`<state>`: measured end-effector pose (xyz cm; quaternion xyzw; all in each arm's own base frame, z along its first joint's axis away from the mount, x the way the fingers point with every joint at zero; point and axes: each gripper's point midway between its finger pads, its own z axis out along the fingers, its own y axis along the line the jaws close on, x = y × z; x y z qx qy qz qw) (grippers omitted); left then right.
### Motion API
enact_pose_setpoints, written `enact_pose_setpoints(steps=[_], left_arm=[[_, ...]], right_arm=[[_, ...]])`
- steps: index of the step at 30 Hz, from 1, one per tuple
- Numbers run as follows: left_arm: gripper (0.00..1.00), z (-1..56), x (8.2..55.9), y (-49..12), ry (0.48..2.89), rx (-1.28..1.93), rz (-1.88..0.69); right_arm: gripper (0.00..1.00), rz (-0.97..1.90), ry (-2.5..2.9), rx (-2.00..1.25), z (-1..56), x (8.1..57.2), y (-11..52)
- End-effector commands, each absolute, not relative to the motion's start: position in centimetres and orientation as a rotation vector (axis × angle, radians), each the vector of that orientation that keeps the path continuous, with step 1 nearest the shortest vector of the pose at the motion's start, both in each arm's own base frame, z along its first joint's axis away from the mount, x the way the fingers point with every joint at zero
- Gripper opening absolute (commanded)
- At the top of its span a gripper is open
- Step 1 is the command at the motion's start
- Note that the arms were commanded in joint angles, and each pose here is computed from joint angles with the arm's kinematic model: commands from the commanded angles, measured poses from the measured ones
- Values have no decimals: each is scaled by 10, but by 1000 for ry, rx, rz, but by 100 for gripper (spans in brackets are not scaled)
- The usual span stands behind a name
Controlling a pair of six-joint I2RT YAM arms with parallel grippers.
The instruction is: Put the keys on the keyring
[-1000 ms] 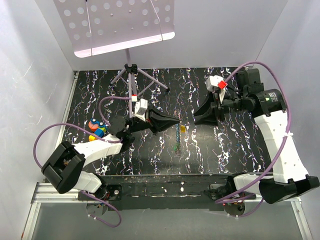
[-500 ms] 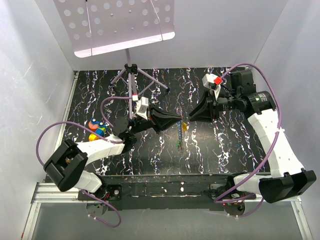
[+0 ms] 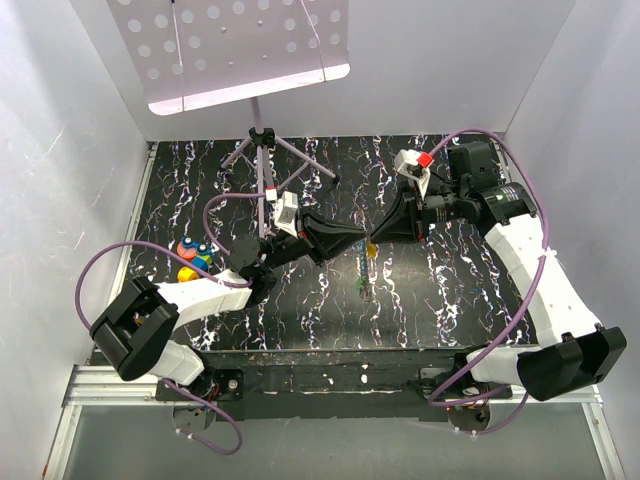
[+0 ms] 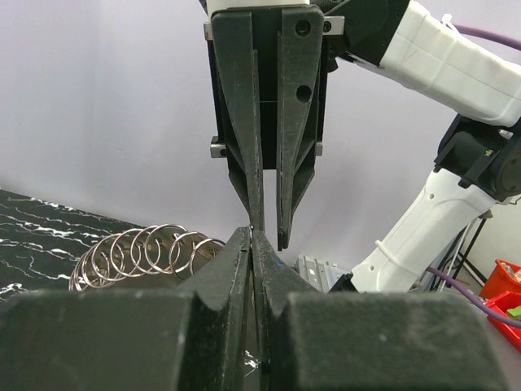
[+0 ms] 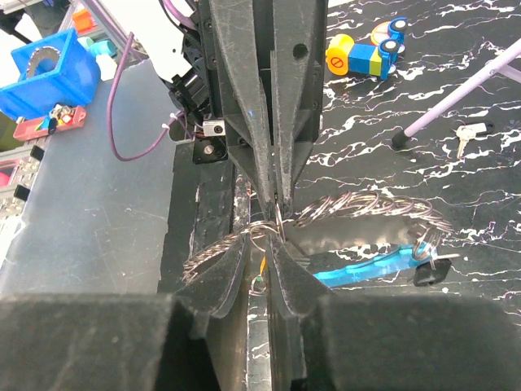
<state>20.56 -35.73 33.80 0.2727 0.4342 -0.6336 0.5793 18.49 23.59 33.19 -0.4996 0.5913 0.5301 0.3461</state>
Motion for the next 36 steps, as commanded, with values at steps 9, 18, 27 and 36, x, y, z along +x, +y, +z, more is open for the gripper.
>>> enact_pose_setpoints(steps=[9,18,27,36], left_arm=[[0,372,200,-348,893,588,-1472],[0,371,199,-348,893,587,-1478],[0,371,198,-347,888,590,-1481],[0,367,194,-345,889,608,-1464]], right_arm=[[11,1432,1494,-1296,337,184,242],[4,1441,1498,-1297,335,185,244],[1,1463,1490,-1300,334,182,244],[36,1467,1394,-1376,344,164,238]])
